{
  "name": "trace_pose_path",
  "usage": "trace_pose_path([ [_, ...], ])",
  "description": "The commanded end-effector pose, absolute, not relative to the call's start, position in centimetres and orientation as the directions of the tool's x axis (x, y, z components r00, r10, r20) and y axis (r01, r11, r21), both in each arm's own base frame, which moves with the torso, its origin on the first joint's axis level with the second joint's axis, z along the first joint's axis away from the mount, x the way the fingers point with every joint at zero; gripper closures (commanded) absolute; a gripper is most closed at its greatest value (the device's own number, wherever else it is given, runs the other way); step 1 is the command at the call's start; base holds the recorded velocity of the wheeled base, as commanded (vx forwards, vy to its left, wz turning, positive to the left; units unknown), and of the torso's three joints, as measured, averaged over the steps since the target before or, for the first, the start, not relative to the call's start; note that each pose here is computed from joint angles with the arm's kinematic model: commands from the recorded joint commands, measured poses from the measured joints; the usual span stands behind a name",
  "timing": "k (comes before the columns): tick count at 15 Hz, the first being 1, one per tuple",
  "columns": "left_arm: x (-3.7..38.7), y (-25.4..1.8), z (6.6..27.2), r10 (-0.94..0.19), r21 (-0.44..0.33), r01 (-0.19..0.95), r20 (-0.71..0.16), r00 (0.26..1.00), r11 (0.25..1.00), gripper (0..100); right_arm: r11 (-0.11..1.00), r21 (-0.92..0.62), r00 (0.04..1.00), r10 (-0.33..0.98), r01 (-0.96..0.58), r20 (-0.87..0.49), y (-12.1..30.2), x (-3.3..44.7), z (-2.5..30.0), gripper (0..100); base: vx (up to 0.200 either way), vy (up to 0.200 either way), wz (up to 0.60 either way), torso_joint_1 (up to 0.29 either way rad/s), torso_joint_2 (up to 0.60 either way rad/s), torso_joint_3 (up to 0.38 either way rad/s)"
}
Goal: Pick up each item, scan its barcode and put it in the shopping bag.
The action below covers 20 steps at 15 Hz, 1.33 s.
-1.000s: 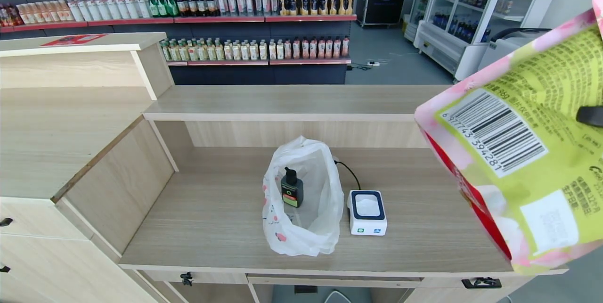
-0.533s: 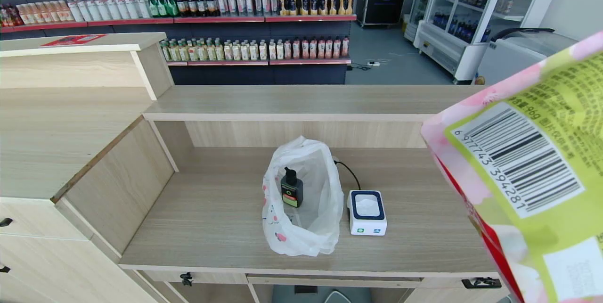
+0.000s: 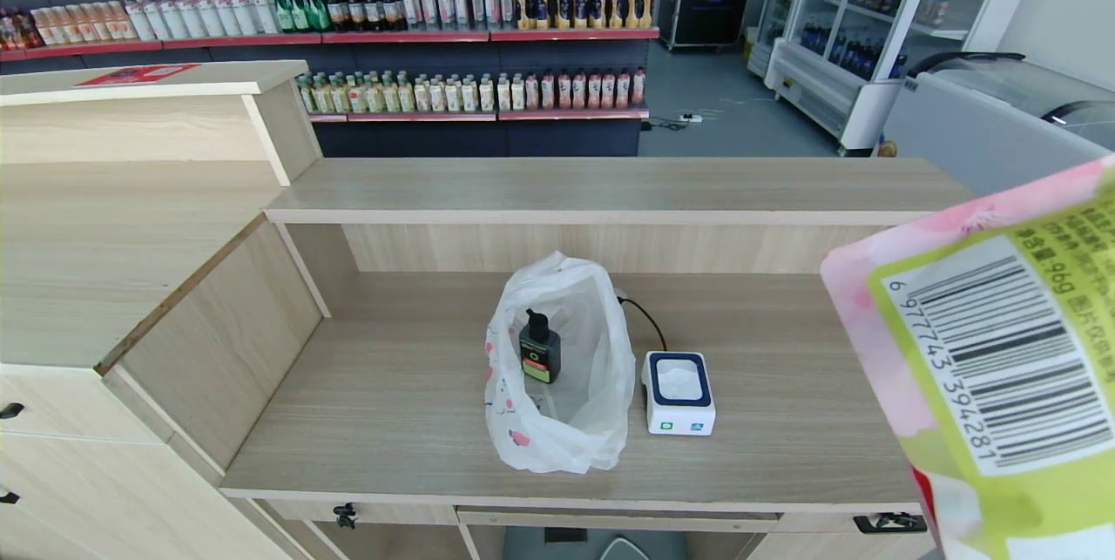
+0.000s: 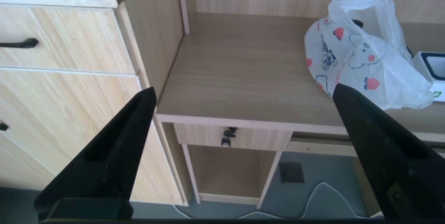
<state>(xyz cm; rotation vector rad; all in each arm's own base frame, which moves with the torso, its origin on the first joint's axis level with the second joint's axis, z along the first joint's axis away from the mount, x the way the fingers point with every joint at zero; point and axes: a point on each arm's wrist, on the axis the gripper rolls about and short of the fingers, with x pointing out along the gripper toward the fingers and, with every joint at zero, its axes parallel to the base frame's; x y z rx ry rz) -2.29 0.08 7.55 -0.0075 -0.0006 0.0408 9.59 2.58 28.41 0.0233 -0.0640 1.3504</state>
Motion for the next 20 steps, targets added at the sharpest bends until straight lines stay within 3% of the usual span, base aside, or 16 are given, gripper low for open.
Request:
trace_pose_path([
  [1, -2.3, 0.1, 7.5, 0.041, -0.008, -0.041, 0.000, 0.999, 0.999, 0, 0.223, -0.020, 0.222, 0.973, -0.975, 0.059, 2.5, 9.4, 28.1, 100, 0.000, 0.000, 0.00, 0.000, 0.00, 0.000],
  [10, -2.3, 0.1, 7.5, 0.041, -0.008, -0.041, 0.000, 0.999, 0.999, 0, 0.205, -0.054, 0.201, 0.977, -0.977, 0.067, 2.7, 9.4, 29.1, 100, 0.000, 0.000, 0.00, 0.000, 0.00, 0.000],
  [13, -2.3, 0.1, 7.5, 0.041, -0.008, -0.041, 0.000, 0.999, 0.999, 0, 0.238, -0.049, 0.234, 0.970, -0.970, 0.073, 2.6, 9.5, 29.0, 100, 0.000, 0.000, 0.00, 0.000, 0.00, 0.000],
  [15, -2.3, 0.1, 7.5, 0.041, -0.008, -0.041, 0.000, 0.999, 0.999, 0, 0.388, -0.041, 0.385, 0.920, -0.921, 0.074, 2.3, 11.2, 27.8, 100, 0.000, 0.000, 0.00, 0.000, 0.00, 0.000],
  [17, -2.3, 0.1, 7.5, 0.041, -0.008, -0.041, 0.000, 0.999, 0.999, 0, 0.616, -0.133, 0.622, 0.783, -0.776, -0.006, 0.5, 14.7, 24.4, 100, 0.000, 0.000, 0.00, 0.000, 0.00, 0.000],
  [18, -2.3, 0.1, 7.5, 0.041, -0.008, -0.041, 0.000, 0.999, 0.999, 0, 0.666, -0.162, 0.679, 0.734, -0.728, -0.032, 0.0, 15.5, 23.6, 100, 0.000, 0.000, 0.00, 0.000, 0.00, 0.000],
  [19, -2.3, 0.1, 7.5, 0.041, -0.008, -0.041, 0.000, 0.999, 0.999, 0, 0.766, -0.284, 0.812, 0.576, -0.577, -0.096, -1.5, 17.2, 22.0, 100, 0.000, 0.000, 0.00, 0.000, 0.00, 0.000],
  [20, -2.3, 0.1, 7.5, 0.041, -0.008, -0.041, 0.000, 0.999, 0.999, 0, 0.801, -0.336, 0.865, 0.489, -0.496, -0.110, -2.4, 17.7, 21.7, 100, 0.000, 0.000, 0.00, 0.000, 0.00, 0.000],
])
